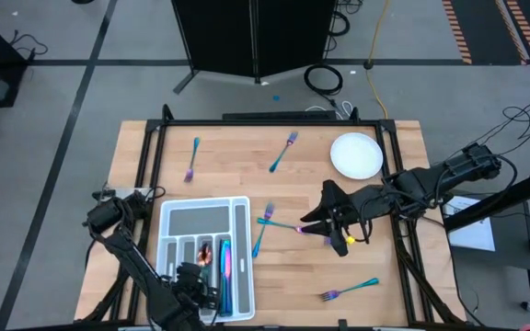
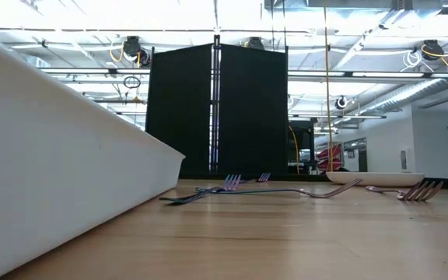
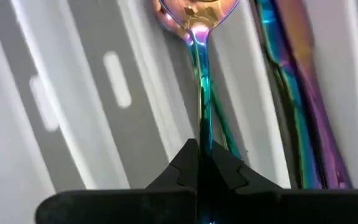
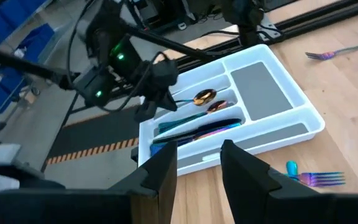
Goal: Sort silverware
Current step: Put the iridescent spoon into the cutlery tray, then put the middle iridescent fork into the cutlery tray
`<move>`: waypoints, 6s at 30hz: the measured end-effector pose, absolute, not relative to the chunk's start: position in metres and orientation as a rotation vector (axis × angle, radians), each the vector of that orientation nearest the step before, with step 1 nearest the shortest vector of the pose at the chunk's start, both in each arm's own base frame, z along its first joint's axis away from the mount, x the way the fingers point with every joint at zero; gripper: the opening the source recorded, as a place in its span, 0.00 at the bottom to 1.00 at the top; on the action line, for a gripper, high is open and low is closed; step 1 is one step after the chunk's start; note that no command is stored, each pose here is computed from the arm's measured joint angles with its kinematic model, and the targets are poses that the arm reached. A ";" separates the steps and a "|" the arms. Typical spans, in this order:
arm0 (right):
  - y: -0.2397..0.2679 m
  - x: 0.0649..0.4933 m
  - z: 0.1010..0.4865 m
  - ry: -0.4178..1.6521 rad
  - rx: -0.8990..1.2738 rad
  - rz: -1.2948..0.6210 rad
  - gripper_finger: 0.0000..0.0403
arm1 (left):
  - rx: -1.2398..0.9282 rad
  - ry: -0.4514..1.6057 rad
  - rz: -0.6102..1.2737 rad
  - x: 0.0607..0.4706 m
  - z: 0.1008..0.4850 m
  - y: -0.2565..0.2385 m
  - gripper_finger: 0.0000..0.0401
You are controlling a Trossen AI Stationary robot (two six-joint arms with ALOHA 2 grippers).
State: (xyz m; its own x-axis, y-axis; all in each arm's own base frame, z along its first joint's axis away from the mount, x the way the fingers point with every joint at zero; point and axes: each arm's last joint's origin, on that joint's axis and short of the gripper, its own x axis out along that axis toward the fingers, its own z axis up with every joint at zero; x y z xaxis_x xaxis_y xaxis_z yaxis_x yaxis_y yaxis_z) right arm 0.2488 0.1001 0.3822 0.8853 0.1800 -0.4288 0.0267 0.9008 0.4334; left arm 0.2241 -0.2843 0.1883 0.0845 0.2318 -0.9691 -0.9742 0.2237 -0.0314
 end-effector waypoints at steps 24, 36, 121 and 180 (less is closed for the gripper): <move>0.120 0.237 0.377 0.555 0.363 0.173 0.27 | -1.004 1.076 1.275 0.257 0.177 -0.259 0.05; 0.121 0.236 0.377 0.571 0.391 0.201 0.27 | -1.046 1.195 1.396 0.260 0.162 -0.260 0.06; 0.098 0.178 0.358 0.751 0.670 -0.467 0.27 | 0.255 0.887 -0.302 0.446 0.175 -0.035 0.31; 0.096 0.169 0.362 0.772 0.656 -0.419 0.27 | -0.324 0.722 0.090 0.451 0.209 -0.023 0.00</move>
